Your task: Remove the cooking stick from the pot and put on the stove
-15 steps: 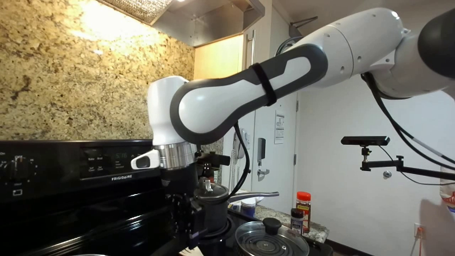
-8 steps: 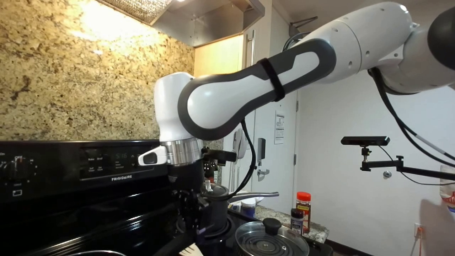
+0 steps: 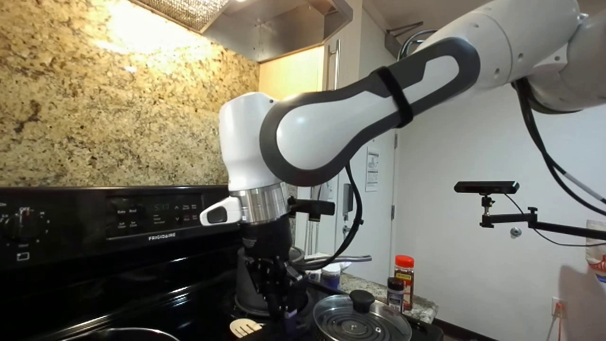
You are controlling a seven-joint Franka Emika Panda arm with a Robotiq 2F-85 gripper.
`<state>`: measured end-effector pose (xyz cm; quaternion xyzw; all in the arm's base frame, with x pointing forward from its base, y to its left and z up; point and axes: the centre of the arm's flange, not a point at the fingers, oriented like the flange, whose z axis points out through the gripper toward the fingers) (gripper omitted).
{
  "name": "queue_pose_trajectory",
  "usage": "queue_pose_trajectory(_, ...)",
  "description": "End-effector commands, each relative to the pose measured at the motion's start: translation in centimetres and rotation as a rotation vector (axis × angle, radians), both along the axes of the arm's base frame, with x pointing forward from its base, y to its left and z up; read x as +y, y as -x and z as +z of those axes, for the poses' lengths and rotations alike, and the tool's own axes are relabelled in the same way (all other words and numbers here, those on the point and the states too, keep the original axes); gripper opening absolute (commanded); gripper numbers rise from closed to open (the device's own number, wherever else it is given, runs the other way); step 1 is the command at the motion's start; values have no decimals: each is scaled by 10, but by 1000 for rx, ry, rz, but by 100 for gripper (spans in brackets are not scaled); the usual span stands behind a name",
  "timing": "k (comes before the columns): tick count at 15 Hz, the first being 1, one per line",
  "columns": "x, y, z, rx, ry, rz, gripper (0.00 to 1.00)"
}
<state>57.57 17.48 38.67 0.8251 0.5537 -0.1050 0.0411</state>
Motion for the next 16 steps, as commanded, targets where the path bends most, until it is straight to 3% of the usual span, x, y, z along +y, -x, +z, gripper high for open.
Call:
queue_pose_trajectory(1, -1, 23, -7, 8, -22, -17, 55)
queue_pose_trajectory(2, 0, 23, -10, 1, -24, -21, 55)
queue_pose_trajectory(9, 11, 21, -14, -17, -78, -34, 99)
queue_pose_trajectory(12, 14, 19, -16, -24, -99, -38, 100)
queue_pose_trajectory(16, 21, 11, -25, -94, -199, -83, 100)
